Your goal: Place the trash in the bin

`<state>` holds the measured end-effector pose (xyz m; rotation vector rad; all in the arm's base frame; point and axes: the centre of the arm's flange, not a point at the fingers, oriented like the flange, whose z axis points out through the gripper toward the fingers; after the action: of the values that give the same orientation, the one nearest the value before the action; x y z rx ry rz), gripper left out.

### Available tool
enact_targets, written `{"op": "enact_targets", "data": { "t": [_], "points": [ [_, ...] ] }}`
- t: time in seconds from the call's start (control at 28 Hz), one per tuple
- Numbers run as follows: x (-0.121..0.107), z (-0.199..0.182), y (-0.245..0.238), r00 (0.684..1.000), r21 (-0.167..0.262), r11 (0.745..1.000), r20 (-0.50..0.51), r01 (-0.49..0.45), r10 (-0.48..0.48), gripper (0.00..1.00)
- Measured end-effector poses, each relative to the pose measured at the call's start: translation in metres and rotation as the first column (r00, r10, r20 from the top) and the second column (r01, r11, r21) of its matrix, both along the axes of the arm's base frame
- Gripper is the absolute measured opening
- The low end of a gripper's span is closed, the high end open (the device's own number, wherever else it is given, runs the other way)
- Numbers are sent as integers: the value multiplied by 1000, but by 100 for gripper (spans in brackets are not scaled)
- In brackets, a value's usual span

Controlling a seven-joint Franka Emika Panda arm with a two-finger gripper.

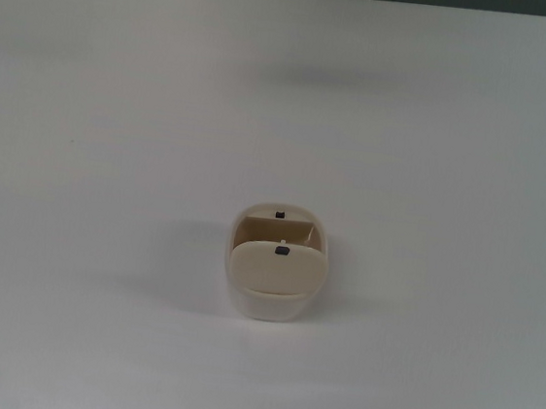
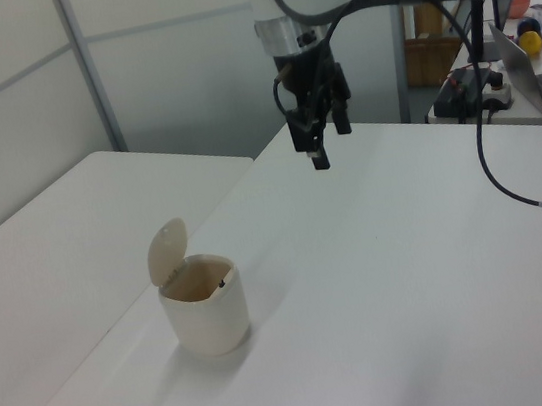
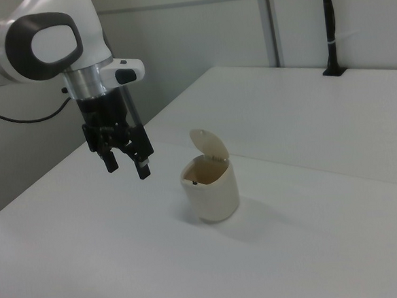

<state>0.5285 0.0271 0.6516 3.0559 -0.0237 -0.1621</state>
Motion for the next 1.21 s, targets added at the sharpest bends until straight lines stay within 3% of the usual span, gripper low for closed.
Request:
{"op": "enact_targets", "data": {
  "t": [0.36, 1.21],
  "points": [
    [-8, 14, -22, 998, 0, 998, 26, 62, -62, 100],
    [-9, 23, -24, 997, 6, 999, 67, 43, -43, 100]
  ]
}}
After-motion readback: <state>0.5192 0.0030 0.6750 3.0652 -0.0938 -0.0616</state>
